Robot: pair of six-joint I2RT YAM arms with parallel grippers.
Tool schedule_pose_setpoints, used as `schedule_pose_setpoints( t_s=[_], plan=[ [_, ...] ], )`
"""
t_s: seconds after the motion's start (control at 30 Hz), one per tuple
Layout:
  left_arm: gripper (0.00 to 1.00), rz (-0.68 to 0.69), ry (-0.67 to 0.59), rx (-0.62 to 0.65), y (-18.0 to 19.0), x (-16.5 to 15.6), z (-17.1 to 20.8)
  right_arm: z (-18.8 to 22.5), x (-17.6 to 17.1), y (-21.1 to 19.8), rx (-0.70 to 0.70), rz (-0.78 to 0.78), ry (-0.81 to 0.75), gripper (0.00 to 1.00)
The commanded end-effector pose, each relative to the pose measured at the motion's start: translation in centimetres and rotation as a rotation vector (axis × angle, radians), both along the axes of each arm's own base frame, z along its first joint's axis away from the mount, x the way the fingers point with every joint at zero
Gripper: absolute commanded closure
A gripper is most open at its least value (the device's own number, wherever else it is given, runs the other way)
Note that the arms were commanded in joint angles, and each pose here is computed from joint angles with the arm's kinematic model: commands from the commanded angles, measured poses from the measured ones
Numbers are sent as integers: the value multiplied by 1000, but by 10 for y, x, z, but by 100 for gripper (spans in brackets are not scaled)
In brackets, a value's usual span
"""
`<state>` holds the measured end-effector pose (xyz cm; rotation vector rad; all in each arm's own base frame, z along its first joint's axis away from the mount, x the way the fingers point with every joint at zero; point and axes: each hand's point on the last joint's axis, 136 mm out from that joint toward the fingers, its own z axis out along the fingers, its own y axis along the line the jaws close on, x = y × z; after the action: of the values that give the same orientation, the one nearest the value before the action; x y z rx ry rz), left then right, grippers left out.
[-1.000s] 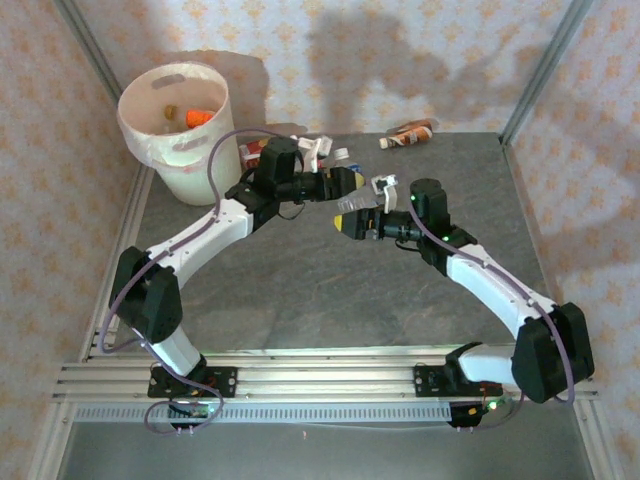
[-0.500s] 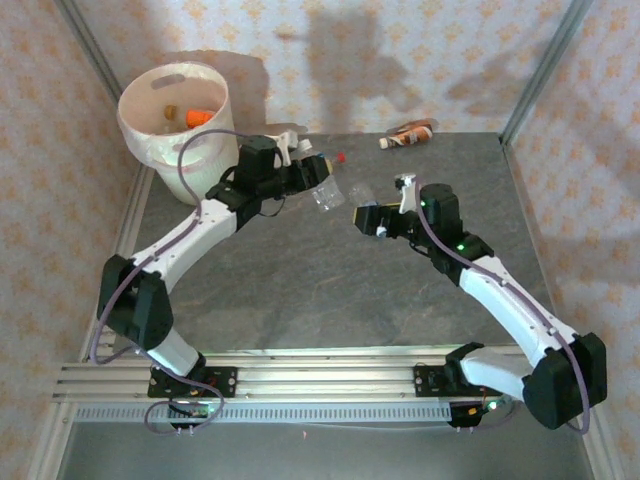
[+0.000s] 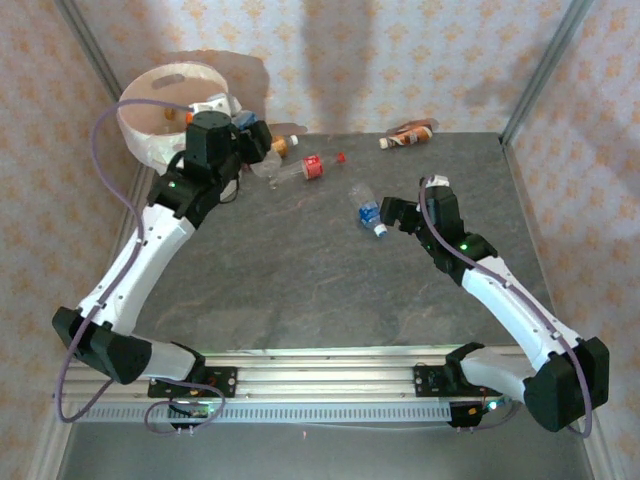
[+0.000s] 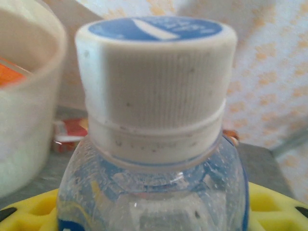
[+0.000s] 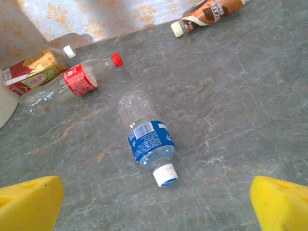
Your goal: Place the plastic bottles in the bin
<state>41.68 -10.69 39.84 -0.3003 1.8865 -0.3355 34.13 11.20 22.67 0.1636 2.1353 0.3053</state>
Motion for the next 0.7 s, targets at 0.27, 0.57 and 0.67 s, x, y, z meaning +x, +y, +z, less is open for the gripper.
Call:
schedule_pose_setpoints(
  t_s=[0.27, 0.57, 0.67],
  plan=[
    [54, 272, -128, 344, 76, 9, 86, 18, 0, -10, 1, -60, -40, 1],
    [53, 438, -143, 594, 138, 42, 111, 15, -2, -10, -2, -53, -26, 0],
    [53, 500, -109, 685, 161, 58, 101, 15, -3, -10, 1, -55, -25, 0]
  ],
)
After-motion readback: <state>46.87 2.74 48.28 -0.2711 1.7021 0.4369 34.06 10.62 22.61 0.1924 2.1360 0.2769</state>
